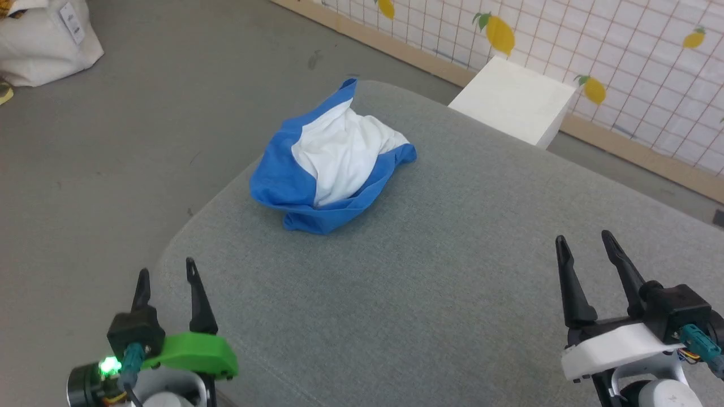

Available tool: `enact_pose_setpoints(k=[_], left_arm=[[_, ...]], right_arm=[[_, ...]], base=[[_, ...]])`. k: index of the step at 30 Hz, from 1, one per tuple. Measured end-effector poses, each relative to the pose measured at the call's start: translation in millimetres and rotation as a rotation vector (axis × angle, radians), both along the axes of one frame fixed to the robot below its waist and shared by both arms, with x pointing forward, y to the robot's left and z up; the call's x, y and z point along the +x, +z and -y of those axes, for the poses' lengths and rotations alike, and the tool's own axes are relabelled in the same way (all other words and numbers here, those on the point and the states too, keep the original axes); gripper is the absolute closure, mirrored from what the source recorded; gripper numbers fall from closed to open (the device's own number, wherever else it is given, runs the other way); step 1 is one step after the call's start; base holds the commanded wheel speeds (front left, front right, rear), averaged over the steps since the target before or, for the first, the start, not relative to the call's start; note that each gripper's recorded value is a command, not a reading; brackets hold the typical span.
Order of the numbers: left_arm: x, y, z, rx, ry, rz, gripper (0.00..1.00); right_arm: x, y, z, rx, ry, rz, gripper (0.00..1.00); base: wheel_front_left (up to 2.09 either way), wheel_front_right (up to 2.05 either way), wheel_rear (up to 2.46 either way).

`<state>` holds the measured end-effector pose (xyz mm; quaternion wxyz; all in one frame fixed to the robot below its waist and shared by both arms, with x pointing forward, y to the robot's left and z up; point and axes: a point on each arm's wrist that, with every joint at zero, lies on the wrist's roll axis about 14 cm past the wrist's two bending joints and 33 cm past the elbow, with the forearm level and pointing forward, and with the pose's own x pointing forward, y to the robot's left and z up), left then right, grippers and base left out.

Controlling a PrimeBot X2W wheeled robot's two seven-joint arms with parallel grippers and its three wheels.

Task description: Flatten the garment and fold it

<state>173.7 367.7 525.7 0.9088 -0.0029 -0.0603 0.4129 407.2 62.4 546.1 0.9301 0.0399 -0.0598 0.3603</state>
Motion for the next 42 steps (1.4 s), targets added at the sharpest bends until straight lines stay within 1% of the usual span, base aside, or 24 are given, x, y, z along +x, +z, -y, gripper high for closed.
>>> enact_pose_setpoints(k=[2,5,7,13,16,17,21,24,27,30,31,35,36,37,38,39,41,42], left_arm=[[8.4,5.2,-2.2,0.006,-0.023,0.008,0.00],[37.6,24.5,-6.6,0.033,-0.090,0.032,0.00],[70.0,34.1,-8.8,0.020,-0.168,0.015,0.00],[141.4,64.6,-31.9,-0.013,-0.270,0.011,0.00],[175.6,68.0,-42.2,-0.030,-0.316,-0.046,0.00],[188.8,64.3,-43.7,-0.054,-0.336,-0.074,0.00],[232.6,34.2,-45.4,-0.151,-0.405,-0.239,0.00],[255.4,7.1,-45.8,-0.234,-0.424,-0.352,0.00],[269.7,-28.1,-43.2,-0.318,-0.434,-0.477,0.00],[274.5,-70.2,-37.5,-0.431,-0.427,-0.607,0.00],[273.1,-110.9,-28.7,-0.550,-0.401,-0.722,0.00],[261.8,-155.5,-16.9,-0.697,-0.353,-0.843,0.00],[263.7,-162.9,-13.0,-0.729,-0.362,-0.894,0.00],[264.3,-163.7,-11.4,-0.739,-0.367,-0.896,0.58],[263.6,-163.4,-10.0,-0.743,-0.373,-0.903,0.95],[262.4,-162.5,-7.0,-0.749,-0.386,-0.913,1.00],[261.1,-158.4,-0.7,-0.744,-0.422,-0.912,1.00],[261.1,-154.5,-1.5,-0.719,-0.430,-0.901,1.00]], right_arm=[[0.7,-1.6,-3.0,-0.002,0.009,-0.004,0.00],[5.1,-3.2,-6.2,-0.007,0.014,-0.006,0.00],[11.4,-3.3,-9.1,-0.008,0.016,-0.004,0.00],[29.0,-9.4,-10.5,-0.006,0.007,-0.008,0.00],[42.6,-12.6,-4.5,0.004,-0.018,-0.011,0.00],[49.0,-14.0,-0.2,0.009,-0.034,-0.010,0.00],[69.1,-28.0,16.3,0.013,-0.087,-0.028,0.00],[79.5,-42.6,30.1,0.010,-0.125,-0.053,0.00],[88.4,-60.4,46.3,0.002,-0.167,-0.082,0.00],[94.8,-80.8,64.0,-0.012,-0.212,-0.119,0.00],[97.3,-101.0,80.1,-0.031,-0.251,-0.158,0.00],[98.8,-122.5,100.6,-0.057,-0.300,-0.201,0.00],[98.7,-132.7,113.6,-0.074,-0.331,-0.221,0.00],[98.2,-134.9,116.4,-0.078,-0.338,-0.226,0.00],[97.8,-135.4,117.7,-0.079,-0.341,-0.228,0.00],[97.0,-135.3,118.8,-0.077,-0.343,-0.229,0.00],[95.5,-131.1,119.7,-0.066,-0.346,-0.223,0.00],[94.8,-129.1,120.5,-0.061,-0.348,-0.222,0.00]], base=[[0.00,0.00,0.00],[0.00,0.00,0.00],[0.00,0.00,0.00],[0.00,0.00,0.00],[0.00,0.00,0.00],[0.00,0.00,0.00],[0.00,0.00,0.00],[0.00,0.00,0.00],[0.00,0.00,0.00],[0.00,0.00,0.00],[0.00,0.00,0.00],[0.00,0.00,0.00],[0.00,0.00,0.00],[0.00,0.00,0.00],[0.00,0.00,0.00],[0.00,0.00,0.00],[0.00,0.00,0.00],[0.00,0.00,0.00]])
